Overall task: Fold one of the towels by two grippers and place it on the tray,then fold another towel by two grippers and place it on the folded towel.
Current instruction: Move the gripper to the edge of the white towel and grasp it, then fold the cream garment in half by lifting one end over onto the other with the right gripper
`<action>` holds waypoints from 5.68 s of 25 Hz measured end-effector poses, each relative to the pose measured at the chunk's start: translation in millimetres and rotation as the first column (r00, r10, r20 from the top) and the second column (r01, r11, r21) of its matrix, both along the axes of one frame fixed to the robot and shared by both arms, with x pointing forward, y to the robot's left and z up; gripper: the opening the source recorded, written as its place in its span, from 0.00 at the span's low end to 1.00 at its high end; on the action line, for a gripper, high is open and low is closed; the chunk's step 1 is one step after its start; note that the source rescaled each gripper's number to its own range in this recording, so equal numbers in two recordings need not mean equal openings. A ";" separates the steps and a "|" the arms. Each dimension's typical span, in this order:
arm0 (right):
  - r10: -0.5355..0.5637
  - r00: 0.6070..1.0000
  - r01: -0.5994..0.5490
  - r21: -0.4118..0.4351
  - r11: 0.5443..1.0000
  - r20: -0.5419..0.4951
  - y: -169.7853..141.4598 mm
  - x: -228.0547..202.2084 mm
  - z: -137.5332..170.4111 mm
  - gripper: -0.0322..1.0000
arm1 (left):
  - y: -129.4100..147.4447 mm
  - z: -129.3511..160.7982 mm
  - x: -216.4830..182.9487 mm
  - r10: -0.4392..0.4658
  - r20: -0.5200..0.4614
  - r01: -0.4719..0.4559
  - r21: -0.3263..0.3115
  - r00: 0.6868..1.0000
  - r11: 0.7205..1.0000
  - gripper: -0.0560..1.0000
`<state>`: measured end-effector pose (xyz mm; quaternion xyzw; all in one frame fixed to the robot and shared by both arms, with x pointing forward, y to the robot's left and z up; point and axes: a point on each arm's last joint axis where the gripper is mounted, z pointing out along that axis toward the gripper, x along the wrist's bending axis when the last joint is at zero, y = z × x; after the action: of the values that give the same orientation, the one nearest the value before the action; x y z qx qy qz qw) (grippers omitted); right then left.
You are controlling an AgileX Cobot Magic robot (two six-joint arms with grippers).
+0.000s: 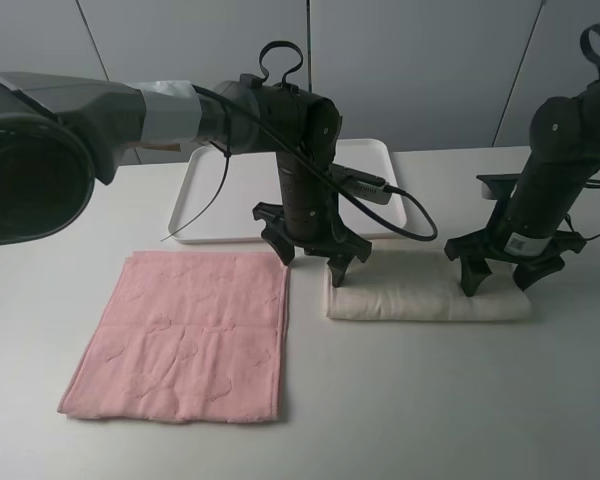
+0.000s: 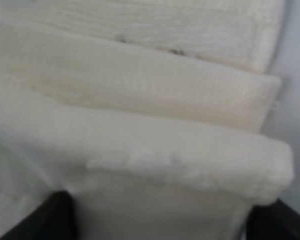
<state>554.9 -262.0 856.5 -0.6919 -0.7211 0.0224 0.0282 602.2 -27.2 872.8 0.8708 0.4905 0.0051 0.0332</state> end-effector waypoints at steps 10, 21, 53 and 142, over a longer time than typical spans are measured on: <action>-0.063 0.998 0.063 0.053 0.997 -0.007 8.5 0.1 -0.6 0.13 | 0.1 0.0 -0.2 -0.002 -0.002 0.002 0.002 1.000 1.000 0.97; -0.057 0.998 0.056 0.061 0.997 0.011 8.8 -0.8 6.4 0.13 | 0.3 0.0 -0.3 -0.008 -0.003 0.008 0.003 1.000 1.000 0.97; -0.080 0.995 0.056 0.348 0.936 0.053 29.3 -11.1 58.9 0.12 | 0.1 0.5 -1.4 -0.006 -0.010 0.006 0.009 1.000 1.000 0.97; -0.244 0.965 0.043 0.854 0.518 0.099 79.0 -7.1 51.9 0.57 | 8.2 127.2 48.0 0.040 0.028 -0.024 -0.451 0.999 0.892 0.97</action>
<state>547.8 -182.9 908.5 -0.6471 -0.5801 -0.4035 0.2864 650.2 -19.0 1000.0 0.8310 0.4919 -0.0925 0.2429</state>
